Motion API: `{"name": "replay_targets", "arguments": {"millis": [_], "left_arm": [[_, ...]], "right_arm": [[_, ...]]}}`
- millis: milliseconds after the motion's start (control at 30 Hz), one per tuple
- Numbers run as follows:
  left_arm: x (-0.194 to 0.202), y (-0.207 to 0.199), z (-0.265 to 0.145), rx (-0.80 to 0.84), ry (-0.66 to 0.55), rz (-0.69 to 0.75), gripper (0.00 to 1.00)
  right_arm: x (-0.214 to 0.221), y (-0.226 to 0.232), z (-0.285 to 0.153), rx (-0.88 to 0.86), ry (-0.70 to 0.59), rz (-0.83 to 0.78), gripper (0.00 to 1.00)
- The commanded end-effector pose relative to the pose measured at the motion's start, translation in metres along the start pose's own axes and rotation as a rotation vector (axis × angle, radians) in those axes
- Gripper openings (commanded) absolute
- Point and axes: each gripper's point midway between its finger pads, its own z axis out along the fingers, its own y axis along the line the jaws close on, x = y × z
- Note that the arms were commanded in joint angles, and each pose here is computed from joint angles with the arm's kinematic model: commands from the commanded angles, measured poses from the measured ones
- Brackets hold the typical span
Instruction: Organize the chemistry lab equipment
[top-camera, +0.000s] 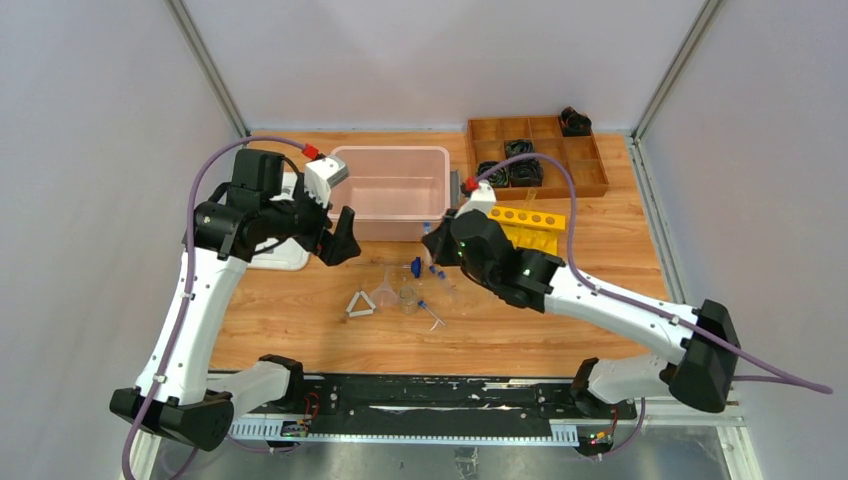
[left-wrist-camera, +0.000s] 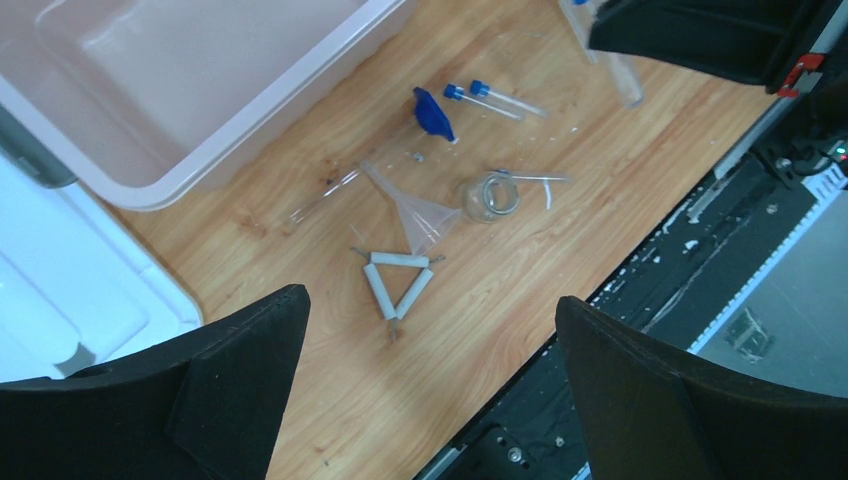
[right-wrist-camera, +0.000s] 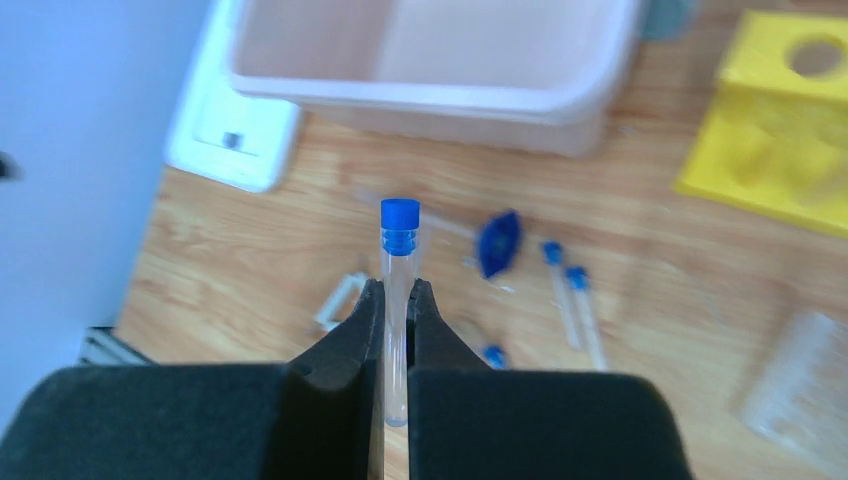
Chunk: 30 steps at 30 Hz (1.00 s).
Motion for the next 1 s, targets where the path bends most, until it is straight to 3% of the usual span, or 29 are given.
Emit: {"name": "replay_targets", "arguments": {"millis": [0, 167, 367, 667, 967], "left_arm": [[-0.016, -0.025, -0.011, 0.107, -0.069, 0.014, 1.0], [-0.023, -0.042, -0.017, 0.183, -0.102, -0.017, 1.0], [-0.031, -0.048, -0.02, 0.199, -0.144, -0.04, 0.96], [-0.04, -0.051, -0.013, 0.249, -0.159, -0.092, 0.76], [-0.037, -0.048, -0.008, 0.246, -0.146, -0.102, 0.45]], "right_arm": [[-0.048, 0.09, -0.001, -0.201, -0.121, 0.05, 0.0], [-0.067, 0.151, -0.002, -0.342, -0.172, 0.083, 0.0], [-0.08, 0.179, -0.013, -0.424, -0.215, 0.115, 0.0], [-0.085, 0.187, -0.025, -0.459, -0.236, 0.14, 0.0], [-0.087, 0.192, -0.033, -0.484, -0.25, 0.151, 0.0]]}}
